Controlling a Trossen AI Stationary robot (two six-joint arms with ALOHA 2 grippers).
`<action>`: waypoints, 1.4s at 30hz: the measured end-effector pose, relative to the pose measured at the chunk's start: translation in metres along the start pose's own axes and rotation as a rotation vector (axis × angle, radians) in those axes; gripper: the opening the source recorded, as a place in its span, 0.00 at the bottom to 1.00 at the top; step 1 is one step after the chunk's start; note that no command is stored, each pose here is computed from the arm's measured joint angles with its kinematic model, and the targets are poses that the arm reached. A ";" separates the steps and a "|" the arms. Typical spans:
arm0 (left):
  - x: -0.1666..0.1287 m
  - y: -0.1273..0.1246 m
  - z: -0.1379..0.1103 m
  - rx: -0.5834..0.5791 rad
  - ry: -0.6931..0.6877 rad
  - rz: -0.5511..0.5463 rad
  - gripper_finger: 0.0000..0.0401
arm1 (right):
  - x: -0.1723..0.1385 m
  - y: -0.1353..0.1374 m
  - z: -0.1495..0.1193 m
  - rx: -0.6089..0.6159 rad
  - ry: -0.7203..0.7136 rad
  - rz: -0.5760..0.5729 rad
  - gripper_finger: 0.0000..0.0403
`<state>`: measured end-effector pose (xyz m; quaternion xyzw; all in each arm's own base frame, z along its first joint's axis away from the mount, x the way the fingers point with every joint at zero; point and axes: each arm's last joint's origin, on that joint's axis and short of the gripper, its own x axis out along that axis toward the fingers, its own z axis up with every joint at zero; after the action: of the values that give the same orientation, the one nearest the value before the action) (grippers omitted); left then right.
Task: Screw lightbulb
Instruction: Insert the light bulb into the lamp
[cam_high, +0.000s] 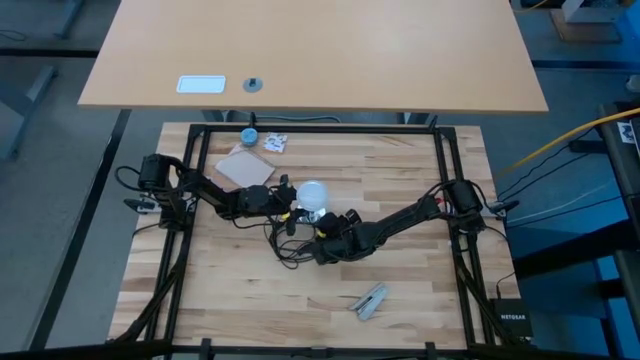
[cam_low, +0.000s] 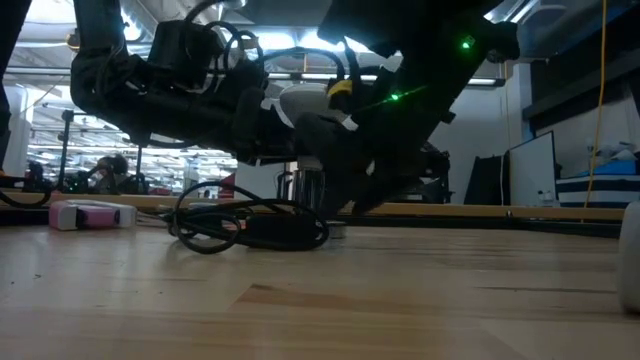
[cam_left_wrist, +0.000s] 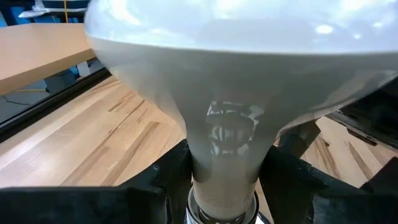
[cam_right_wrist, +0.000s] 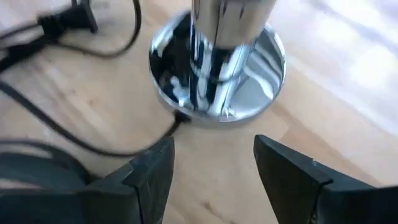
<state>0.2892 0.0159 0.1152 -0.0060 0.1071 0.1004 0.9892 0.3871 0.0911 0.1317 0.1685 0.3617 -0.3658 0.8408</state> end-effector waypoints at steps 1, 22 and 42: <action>0.000 0.000 0.000 0.000 -0.001 0.000 0.39 | 0.000 0.001 0.001 0.007 -0.018 0.000 0.56; 0.000 0.001 0.003 0.006 -0.036 0.001 0.39 | 0.012 0.022 -0.014 0.328 -0.032 0.126 0.56; 0.000 0.000 0.003 0.025 -0.030 -0.001 0.39 | 0.019 -0.003 -0.028 0.256 0.004 -0.127 0.56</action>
<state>0.2896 0.0164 0.1179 0.0078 0.0936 0.0985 0.9907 0.3805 0.0951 0.0987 0.2518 0.3235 -0.4614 0.7868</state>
